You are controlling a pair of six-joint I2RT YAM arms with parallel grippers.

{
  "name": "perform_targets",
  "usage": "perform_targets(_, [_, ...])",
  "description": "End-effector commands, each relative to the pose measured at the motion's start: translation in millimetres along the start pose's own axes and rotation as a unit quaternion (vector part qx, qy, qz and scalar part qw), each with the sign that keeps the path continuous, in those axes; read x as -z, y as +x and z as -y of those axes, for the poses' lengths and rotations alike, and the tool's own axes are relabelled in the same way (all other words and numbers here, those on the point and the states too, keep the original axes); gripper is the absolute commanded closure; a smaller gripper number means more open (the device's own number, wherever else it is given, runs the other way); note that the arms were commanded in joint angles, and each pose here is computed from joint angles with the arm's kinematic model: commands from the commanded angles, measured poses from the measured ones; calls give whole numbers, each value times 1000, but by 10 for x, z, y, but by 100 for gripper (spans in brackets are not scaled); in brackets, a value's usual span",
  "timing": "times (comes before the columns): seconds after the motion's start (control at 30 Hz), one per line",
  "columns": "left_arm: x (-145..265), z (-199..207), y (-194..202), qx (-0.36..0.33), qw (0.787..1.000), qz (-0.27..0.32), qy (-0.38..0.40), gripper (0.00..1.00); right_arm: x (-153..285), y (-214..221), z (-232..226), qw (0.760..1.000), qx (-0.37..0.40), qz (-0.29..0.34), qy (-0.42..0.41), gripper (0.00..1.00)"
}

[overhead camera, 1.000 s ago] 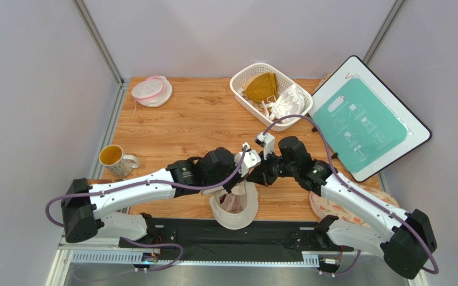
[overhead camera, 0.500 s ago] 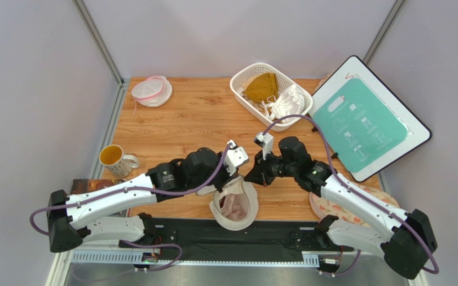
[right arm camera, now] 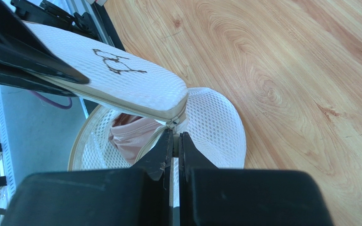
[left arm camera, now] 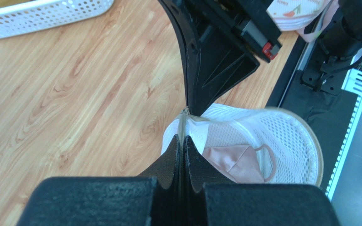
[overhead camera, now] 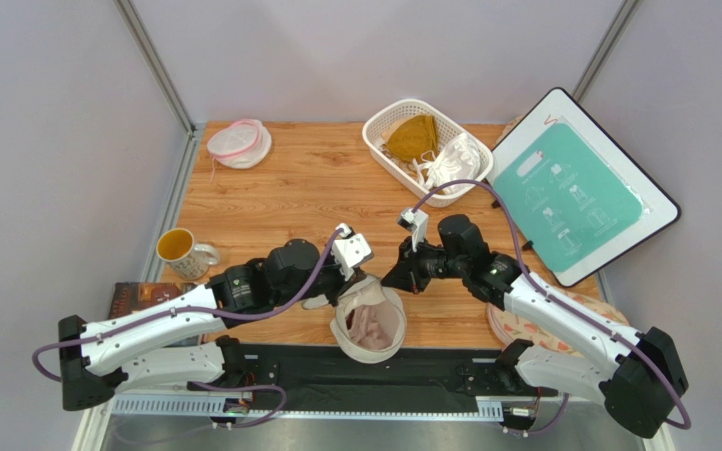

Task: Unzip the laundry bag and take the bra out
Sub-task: Unzip the laundry bag at the center of the board.

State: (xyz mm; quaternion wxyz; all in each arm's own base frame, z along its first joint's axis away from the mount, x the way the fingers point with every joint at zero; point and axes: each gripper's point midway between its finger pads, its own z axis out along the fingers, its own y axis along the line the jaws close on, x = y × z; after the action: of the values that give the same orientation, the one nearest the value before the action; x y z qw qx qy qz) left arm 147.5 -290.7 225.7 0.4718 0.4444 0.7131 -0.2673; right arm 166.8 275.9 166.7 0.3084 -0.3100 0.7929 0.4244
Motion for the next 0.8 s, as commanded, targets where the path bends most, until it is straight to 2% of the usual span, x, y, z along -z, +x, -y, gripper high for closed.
perform_targets(0.0, [155, -33, -389, 0, 997, 73, -8, 100, -18, 165, 205, 999, -17, -26, 42, 100])
perform_targets(0.43, [270, -65, -472, -4, 996, 88, -14, 100, -28, 196, 221, 998, -21, -30, 44, 100])
perform_targets(0.53, [235, -164, -343, -9, 997, 69, -42, 100, -18, 168, 204, 999, -19, -27, 43, 100])
perform_targets(0.63, [160, -245, -178, -8, 997, 35, -68, 68, -4, 145, 179, 999, -18, -26, 39, 100])
perform_targets(0.67, [142, -247, -154, -5, 997, 30, -69, 52, -1, 136, 171, 999, -18, -25, 38, 100])
perform_targets(0.77, [88, -208, -181, -5, 998, 26, -59, 32, 5, 125, 157, 999, -16, -25, 35, 100])
